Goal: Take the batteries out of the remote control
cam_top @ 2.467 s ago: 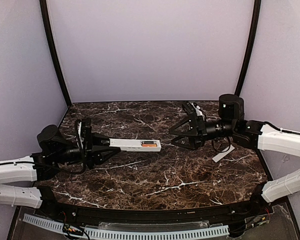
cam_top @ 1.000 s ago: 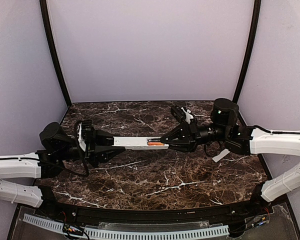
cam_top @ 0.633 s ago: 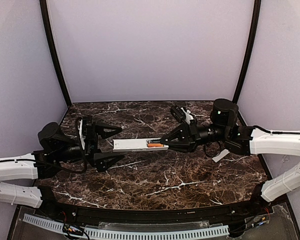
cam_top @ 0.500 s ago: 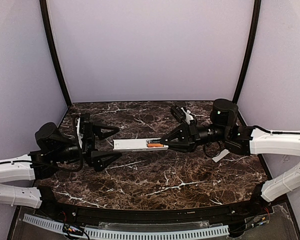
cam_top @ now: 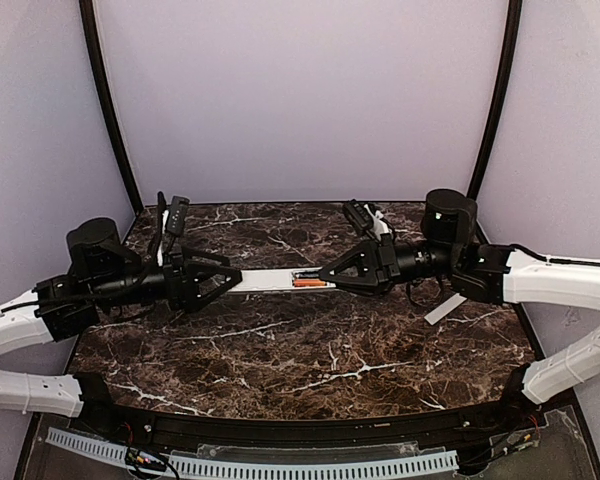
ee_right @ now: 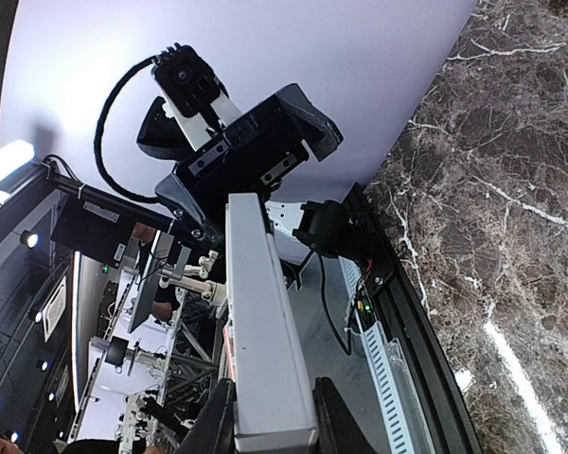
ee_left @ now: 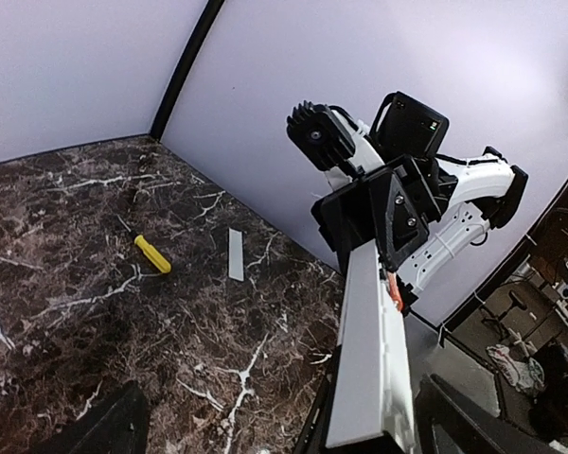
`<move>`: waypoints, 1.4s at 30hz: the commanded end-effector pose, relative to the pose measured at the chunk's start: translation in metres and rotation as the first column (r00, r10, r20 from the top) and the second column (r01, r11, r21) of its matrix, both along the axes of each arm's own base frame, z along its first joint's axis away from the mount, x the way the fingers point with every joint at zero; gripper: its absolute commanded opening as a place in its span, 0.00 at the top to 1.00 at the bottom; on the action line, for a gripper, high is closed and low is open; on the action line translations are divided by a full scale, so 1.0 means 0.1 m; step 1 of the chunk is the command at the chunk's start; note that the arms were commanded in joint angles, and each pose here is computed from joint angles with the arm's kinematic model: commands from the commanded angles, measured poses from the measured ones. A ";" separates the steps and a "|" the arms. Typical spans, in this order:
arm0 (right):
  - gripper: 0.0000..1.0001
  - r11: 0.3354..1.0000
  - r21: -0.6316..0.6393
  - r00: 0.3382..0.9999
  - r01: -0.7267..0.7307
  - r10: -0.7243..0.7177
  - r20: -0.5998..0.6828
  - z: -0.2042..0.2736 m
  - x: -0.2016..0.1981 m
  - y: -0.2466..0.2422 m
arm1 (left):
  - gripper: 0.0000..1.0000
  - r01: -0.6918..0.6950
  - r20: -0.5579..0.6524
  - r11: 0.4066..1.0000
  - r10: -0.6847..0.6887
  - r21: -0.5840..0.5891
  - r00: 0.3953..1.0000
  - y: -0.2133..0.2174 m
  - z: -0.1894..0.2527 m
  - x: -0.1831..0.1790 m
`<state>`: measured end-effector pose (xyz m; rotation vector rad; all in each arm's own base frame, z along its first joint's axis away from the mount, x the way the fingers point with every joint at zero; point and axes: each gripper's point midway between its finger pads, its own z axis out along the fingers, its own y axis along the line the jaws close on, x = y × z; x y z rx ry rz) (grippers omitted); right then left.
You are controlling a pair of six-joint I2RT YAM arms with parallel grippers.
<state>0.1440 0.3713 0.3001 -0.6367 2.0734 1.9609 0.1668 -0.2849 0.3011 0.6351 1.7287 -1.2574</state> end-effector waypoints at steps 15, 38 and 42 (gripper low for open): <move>1.00 0.999 0.044 0.995 0.032 -0.036 0.094 0.23 0.03 -0.08 | 0.29 0.146 -0.433 0.985 -0.169 -0.086 0.885 -0.39 -0.09 -0.13; 0.73 0.996 0.013 0.992 0.091 -0.091 0.086 0.15 0.13 -0.09 | 1.00 0.163 -0.440 0.977 -0.209 -0.140 0.873 -0.45 -0.10 -0.13; 0.44 0.995 0.005 0.991 0.096 -0.096 0.088 0.15 0.14 -0.10 | 1.00 0.152 -0.427 0.980 -0.194 -0.130 0.883 -0.43 -0.11 -0.11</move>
